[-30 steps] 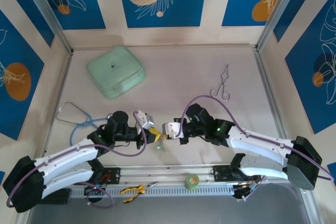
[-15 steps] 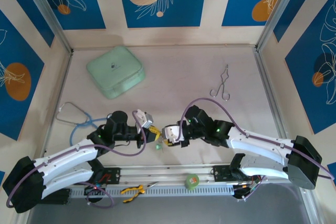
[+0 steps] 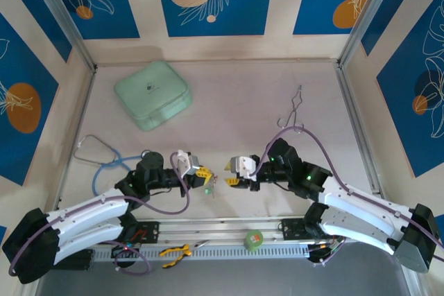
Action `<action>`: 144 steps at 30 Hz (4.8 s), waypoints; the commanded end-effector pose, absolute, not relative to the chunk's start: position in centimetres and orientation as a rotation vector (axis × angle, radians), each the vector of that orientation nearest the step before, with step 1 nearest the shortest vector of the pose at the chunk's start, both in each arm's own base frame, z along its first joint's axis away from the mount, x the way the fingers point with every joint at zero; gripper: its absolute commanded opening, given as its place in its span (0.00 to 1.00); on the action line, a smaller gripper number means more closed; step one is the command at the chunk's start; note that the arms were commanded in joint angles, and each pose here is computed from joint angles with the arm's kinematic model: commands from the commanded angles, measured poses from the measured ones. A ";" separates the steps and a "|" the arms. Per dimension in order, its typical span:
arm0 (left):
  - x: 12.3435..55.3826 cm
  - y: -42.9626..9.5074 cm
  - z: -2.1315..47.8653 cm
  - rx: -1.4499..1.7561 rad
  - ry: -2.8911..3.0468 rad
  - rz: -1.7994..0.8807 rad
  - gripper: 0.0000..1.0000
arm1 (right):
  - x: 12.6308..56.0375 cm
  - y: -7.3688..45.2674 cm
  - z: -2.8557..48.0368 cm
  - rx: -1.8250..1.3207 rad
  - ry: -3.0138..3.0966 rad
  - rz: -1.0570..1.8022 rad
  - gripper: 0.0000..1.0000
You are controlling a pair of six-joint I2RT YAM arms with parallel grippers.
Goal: Put the keys on the keyring
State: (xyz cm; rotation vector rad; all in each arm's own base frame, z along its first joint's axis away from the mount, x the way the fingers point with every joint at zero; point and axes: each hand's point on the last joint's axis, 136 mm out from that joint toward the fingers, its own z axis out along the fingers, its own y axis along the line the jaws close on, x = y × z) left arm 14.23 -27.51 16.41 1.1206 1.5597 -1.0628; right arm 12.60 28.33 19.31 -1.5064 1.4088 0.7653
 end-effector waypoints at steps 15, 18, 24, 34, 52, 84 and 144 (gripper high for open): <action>13.6 -28.4 18.4 1.180 1.349 -1.064 0.00 | 14.5 30.5 18.2 -1.317 1.575 0.925 0.23; 13.7 -28.4 18.3 1.177 1.357 -1.066 0.00 | 14.3 30.8 18.1 -1.334 1.567 0.943 0.23; 13.6 -28.4 18.4 1.176 1.355 -1.075 0.00 | 14.6 31.2 17.9 -1.350 1.571 0.941 0.22; 13.4 -28.5 18.6 1.172 1.350 -1.094 0.00 | 14.7 31.7 18.0 -1.352 1.554 0.949 0.17; 14.1 -28.5 17.9 1.146 1.412 -1.086 0.10 | 13.8 31.8 18.4 -1.428 1.492 0.973 0.00; 13.4 -28.3 17.3 1.324 1.519 -1.017 0.12 | 12.8 31.6 17.2 -1.798 1.617 0.795 0.00; 14.3 -27.8 17.5 1.268 1.503 -0.946 0.27 | 13.4 30.9 15.7 -1.825 1.654 0.810 0.00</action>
